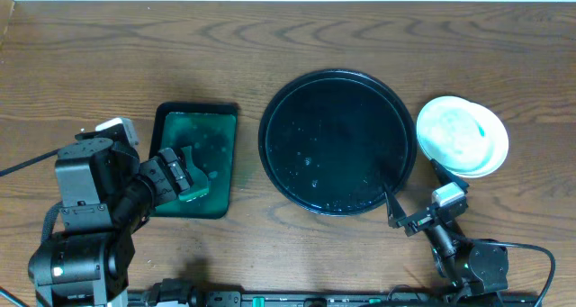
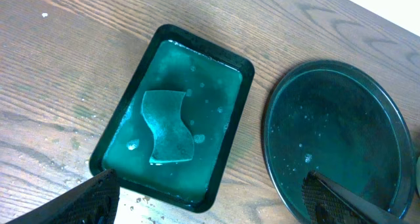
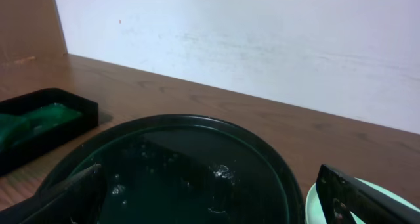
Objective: Clean dirty plates on tray and stack at the side
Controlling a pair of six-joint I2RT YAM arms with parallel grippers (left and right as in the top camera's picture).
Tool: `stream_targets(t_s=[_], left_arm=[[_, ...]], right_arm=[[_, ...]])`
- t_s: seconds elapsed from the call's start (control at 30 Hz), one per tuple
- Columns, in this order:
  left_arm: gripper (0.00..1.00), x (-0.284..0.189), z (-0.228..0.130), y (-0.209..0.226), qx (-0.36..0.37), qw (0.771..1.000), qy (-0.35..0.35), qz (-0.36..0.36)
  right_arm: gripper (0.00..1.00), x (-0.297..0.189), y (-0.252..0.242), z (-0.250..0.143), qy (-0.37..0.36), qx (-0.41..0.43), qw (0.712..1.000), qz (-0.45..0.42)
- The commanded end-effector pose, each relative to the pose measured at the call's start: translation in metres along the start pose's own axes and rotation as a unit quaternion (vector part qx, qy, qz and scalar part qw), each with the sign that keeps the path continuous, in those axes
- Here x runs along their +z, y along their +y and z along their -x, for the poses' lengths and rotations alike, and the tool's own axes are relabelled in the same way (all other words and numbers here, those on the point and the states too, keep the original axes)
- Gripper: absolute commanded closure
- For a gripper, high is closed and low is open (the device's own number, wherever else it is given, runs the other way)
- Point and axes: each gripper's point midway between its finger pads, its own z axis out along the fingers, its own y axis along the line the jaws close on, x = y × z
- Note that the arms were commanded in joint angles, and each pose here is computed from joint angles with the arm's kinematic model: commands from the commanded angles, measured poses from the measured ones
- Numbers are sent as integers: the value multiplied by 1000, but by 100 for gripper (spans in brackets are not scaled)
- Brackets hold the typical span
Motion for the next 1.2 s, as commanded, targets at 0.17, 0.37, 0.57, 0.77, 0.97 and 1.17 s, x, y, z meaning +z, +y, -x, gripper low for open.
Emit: stream_targets(t_s=[0.17, 0.37, 0.57, 0.77, 0.97, 1.17], left_arm=[[11, -4, 4, -3, 2, 1000, -8, -6], [11, -4, 4, -2, 2, 1000, -8, -6], [11, -4, 4, -3, 2, 1000, -8, -6], [11, -12, 2, -3, 4, 1000, -22, -11], [10, -28, 3, 8, 25, 994, -102, 0], [11, -24, 9, -13, 147, 955, -246, -73]], right_arm=[[1, -1, -5, -13, 26, 14, 1000, -12], [1, -1, -5, -13, 26, 14, 999, -12], [1, -1, -5, -14, 26, 14, 999, -12], [1, -1, -5, -14, 26, 14, 999, -11], [1, -1, -5, -14, 26, 14, 999, -12], [1, -1, -5, -14, 26, 14, 999, -11]])
